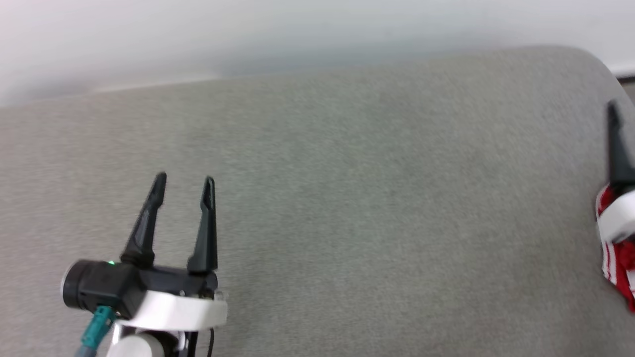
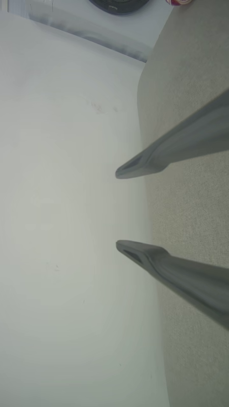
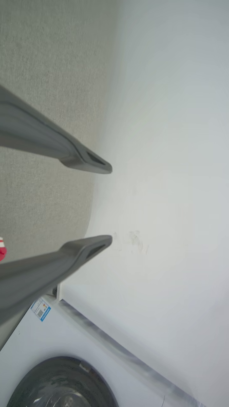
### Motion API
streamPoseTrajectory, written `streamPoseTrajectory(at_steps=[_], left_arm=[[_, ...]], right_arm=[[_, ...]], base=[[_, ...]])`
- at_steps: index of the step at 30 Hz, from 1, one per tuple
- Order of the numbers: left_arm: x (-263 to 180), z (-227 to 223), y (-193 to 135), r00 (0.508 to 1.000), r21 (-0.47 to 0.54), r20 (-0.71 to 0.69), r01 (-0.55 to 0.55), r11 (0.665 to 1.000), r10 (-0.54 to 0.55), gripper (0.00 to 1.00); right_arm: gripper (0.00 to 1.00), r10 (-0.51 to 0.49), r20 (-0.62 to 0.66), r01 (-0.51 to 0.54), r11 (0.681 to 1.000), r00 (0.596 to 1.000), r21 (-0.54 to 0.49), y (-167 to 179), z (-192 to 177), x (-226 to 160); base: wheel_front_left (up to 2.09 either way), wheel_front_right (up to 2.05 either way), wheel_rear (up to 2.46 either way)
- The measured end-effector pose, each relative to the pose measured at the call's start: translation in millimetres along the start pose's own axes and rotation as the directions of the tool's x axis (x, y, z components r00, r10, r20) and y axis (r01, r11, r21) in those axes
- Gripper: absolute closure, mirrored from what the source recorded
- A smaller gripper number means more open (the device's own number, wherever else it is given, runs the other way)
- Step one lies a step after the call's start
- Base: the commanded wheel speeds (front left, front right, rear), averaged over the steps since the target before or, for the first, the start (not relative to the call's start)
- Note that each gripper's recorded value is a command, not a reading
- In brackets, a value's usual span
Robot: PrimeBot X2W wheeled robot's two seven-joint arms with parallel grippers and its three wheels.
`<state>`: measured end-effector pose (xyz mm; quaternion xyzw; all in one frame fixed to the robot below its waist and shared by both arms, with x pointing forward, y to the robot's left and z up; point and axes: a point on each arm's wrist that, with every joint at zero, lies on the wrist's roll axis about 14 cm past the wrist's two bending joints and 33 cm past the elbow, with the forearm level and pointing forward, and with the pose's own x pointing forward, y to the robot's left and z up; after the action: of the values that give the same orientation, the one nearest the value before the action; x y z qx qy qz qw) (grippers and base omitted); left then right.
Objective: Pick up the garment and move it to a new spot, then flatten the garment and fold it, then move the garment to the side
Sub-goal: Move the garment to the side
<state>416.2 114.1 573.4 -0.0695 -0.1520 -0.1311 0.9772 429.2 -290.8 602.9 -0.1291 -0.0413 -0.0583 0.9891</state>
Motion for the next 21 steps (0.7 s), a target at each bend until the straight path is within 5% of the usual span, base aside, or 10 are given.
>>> streamPoseTrajectory(at_steps=[13,21], left_arm=[[-69,8,40,0.984,0.035,-0.057,-0.169,0.985,0.171,0.00],[-81,4,52,0.973,0.034,-0.077,-0.215,0.976,0.217,0.00]], right_arm=[[0.00,0.146,0.101,-0.170,0.940,0.984,0.295,98,-11,-43],[0.00,0.185,0.085,-0.203,0.913,0.979,0.353,125,-28,-53]], base=[[0.00,0.00,0.00],[0.00,0.00,0.00]])
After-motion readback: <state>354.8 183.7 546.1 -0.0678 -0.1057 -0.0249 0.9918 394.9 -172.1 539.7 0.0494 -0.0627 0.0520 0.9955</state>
